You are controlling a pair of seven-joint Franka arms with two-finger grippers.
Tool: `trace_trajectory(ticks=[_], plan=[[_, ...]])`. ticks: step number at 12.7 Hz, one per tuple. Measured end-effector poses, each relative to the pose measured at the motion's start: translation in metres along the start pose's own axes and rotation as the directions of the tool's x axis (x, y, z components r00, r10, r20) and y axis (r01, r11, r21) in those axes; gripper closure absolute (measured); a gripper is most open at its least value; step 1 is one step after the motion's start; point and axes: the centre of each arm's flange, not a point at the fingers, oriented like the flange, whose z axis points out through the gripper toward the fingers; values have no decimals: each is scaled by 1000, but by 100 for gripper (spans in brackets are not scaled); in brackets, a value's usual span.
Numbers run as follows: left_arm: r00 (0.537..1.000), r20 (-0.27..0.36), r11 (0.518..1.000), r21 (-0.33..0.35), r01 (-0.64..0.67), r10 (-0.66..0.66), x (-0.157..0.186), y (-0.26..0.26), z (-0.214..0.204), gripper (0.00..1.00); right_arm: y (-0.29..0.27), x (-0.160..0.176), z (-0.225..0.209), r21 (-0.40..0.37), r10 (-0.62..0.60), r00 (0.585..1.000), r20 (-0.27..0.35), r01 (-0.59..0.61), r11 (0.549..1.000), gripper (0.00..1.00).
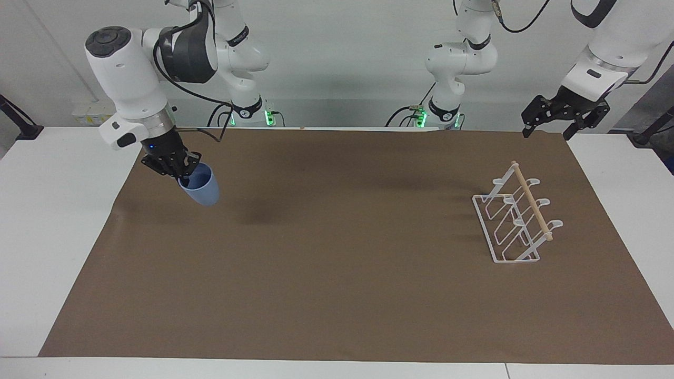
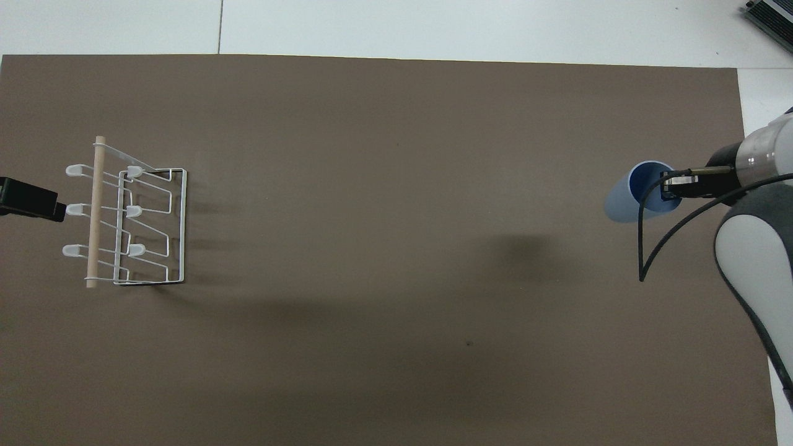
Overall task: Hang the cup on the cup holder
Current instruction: 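Lift the blue cup and carry it toward the rack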
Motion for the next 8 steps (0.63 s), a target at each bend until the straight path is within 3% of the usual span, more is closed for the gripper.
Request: trace_trajectory(ticks=[6, 8], plan=[[1000, 0, 1000, 0, 1, -1, 0, 0, 0, 0, -13, -8, -26, 8, -146, 989, -27, 146, 989, 95], [1000, 0, 1000, 0, 1, -1, 0, 0, 0, 0, -36, -7, -30, 131, -171, 984, -57, 178, 975, 95]])
